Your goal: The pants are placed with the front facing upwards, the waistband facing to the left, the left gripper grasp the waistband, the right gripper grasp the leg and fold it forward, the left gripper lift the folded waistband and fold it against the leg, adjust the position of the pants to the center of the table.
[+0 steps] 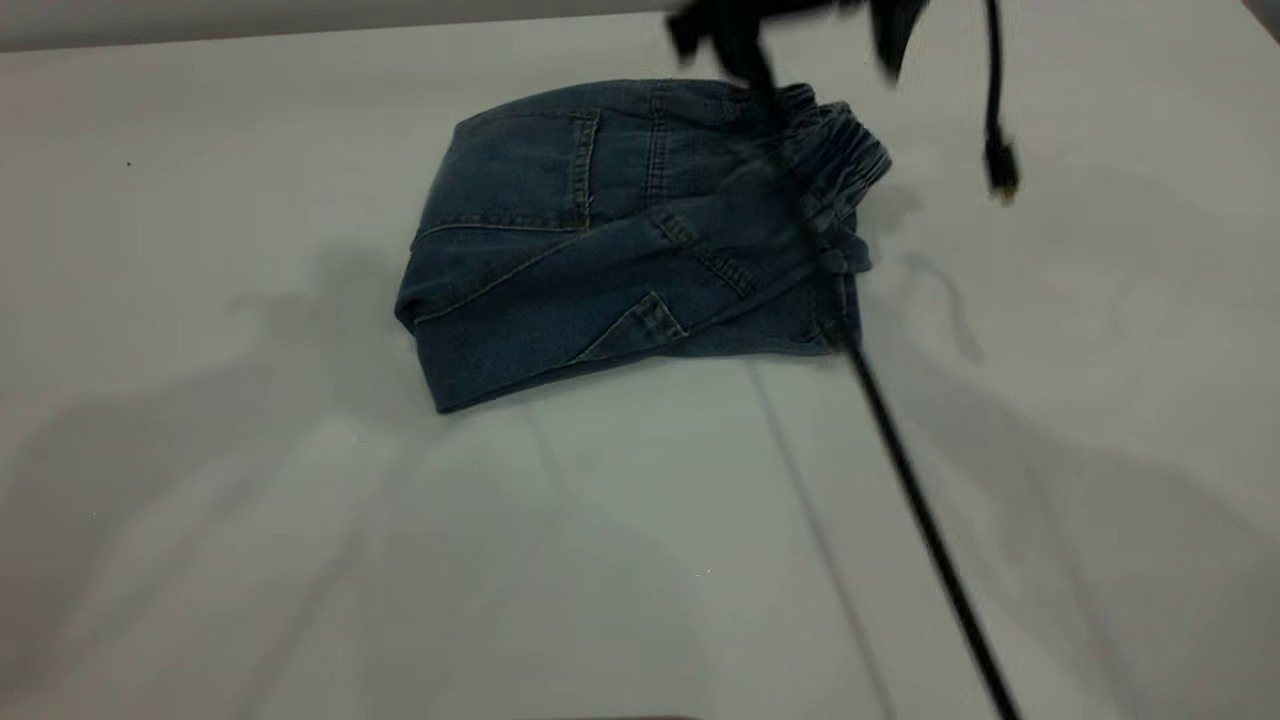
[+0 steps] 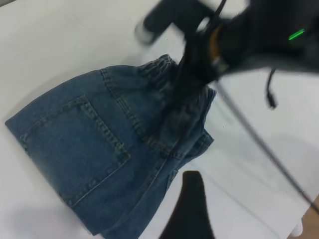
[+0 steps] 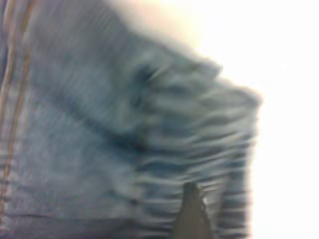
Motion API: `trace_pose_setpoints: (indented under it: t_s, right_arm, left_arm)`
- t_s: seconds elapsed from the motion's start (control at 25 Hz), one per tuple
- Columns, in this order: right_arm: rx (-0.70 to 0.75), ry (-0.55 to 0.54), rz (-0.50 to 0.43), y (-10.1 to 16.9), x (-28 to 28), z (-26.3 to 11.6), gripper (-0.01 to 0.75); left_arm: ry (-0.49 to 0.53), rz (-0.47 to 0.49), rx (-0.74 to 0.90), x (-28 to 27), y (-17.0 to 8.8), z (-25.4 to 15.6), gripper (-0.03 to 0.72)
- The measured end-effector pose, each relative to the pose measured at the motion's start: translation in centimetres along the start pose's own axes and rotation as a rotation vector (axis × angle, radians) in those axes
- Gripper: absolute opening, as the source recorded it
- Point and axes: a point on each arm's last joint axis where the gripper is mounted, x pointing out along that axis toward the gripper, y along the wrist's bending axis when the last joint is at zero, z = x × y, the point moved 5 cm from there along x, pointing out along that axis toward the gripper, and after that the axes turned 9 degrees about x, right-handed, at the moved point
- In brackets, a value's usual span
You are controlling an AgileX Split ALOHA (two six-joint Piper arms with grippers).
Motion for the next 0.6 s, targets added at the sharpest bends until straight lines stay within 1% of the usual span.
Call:
trace_pose_setpoints:
  t_s: [0.16, 0.24, 0.32, 0.48, 0.6]
  right_arm:
    - [0.034, -0.127, 0.051, -2.0, -6.8, 2.1, 0.491]
    - [0.035, -0.168, 0.088, -2.9, -10.0, 2.5, 0.491]
    - [0.006, -0.203, 0.135, -3.8, -13.2, 2.5, 0.491]
    - [-0.105, -0.235, 0.256, -5.0, -18.6, 1.2, 0.491]
    - [-0.169, -0.260, 0.326, -6.7, -22.4, -0.7, 0.491]
  left_arm:
    - [0.020, -0.010, 0.003, 0.0, -0.1, -0.3, 0.577]
    - [0.043, -0.005, 0.018, -0.2, -0.2, -0.6, 0.577]
    - [0.067, 0.010, 0.044, -0.8, -0.3, -0.9, 0.577]
    - [0.068, 0.065, 0.107, -3.8, -1.3, -1.0, 0.577]
    - [0.097, 0.094, 0.144, -6.6, -2.7, -1.7, 0.577]
